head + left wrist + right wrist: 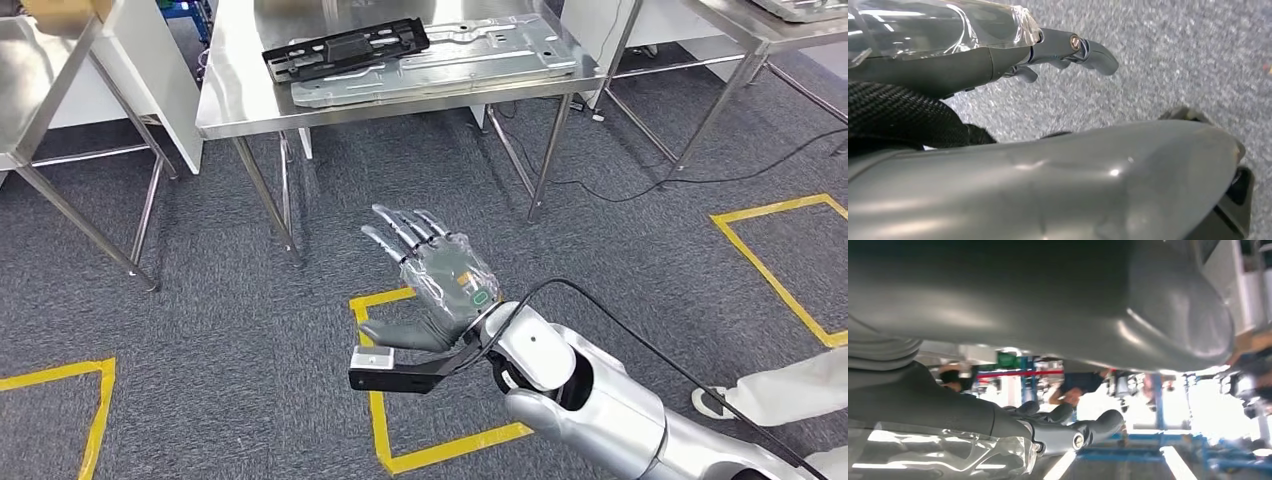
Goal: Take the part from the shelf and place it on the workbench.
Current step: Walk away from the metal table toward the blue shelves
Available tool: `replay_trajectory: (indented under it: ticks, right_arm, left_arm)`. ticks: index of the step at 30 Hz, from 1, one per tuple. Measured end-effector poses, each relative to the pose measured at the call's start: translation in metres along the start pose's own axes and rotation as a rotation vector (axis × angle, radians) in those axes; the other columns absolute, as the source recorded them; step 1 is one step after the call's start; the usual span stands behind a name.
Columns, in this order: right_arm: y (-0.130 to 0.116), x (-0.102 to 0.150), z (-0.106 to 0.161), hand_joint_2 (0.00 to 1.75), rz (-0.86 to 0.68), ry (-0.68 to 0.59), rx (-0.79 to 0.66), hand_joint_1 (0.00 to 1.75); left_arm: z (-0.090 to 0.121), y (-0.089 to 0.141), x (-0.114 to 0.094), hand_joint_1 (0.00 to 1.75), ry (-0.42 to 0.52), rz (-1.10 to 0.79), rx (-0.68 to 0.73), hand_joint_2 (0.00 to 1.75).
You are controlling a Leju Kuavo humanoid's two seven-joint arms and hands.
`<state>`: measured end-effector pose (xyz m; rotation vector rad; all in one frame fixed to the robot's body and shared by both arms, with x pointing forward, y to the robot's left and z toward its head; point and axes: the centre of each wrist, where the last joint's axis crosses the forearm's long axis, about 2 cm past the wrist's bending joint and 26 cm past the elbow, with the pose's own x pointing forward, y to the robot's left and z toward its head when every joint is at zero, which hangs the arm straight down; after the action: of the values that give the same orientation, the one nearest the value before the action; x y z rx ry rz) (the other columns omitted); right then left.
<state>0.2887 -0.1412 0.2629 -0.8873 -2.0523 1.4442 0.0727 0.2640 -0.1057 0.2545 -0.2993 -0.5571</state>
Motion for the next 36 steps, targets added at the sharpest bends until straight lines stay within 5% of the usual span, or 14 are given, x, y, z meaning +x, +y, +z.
replay_trajectory:
  ticks: [36]
  right_arm:
    - [-0.019,-0.019,-0.01,0.0,-0.038,0.03,-0.075,0.0]
  left_arm:
    - [0.001,-0.002,-0.006,0.0,0.064,0.069,0.013,0.0]
